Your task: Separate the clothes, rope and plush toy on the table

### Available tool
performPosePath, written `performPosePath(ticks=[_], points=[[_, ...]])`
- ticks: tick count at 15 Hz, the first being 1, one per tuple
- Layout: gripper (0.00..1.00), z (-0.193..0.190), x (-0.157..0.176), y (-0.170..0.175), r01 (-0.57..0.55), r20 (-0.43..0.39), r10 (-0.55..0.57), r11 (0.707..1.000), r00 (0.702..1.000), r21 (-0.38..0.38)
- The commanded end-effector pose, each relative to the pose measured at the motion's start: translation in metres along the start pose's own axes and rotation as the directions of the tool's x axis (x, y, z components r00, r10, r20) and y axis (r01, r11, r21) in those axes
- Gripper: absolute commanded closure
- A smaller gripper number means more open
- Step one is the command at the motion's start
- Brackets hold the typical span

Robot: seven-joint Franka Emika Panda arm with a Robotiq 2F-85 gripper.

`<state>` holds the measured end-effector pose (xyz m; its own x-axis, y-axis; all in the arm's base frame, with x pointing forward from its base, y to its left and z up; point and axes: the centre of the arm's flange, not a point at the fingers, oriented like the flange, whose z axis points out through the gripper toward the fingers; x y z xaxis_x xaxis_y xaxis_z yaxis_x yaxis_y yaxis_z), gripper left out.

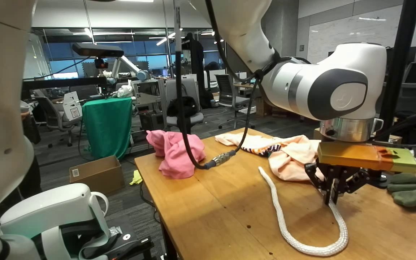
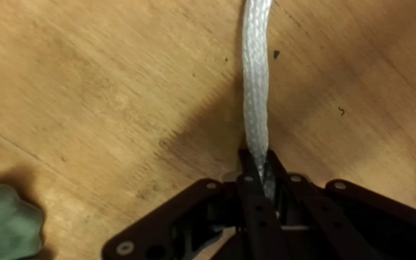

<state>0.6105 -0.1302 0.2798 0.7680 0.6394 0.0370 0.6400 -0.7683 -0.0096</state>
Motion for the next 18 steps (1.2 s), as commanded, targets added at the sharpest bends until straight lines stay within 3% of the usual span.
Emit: performPosePath(ticks=[1, 8, 18], points=[[0.91, 0.023, -0.021, -0.002, -0.075, 0.058, 0.072, 0.996, 0.996, 0.050], [0.91, 0.027, -0.045, -0.004, -0.217, 0.065, 0.213, 0.975, 0.975, 0.057], [0.91, 0.037, -0.091, -0.015, -0.398, 0.122, 0.389, 0.915, 0.913, 0.061]])
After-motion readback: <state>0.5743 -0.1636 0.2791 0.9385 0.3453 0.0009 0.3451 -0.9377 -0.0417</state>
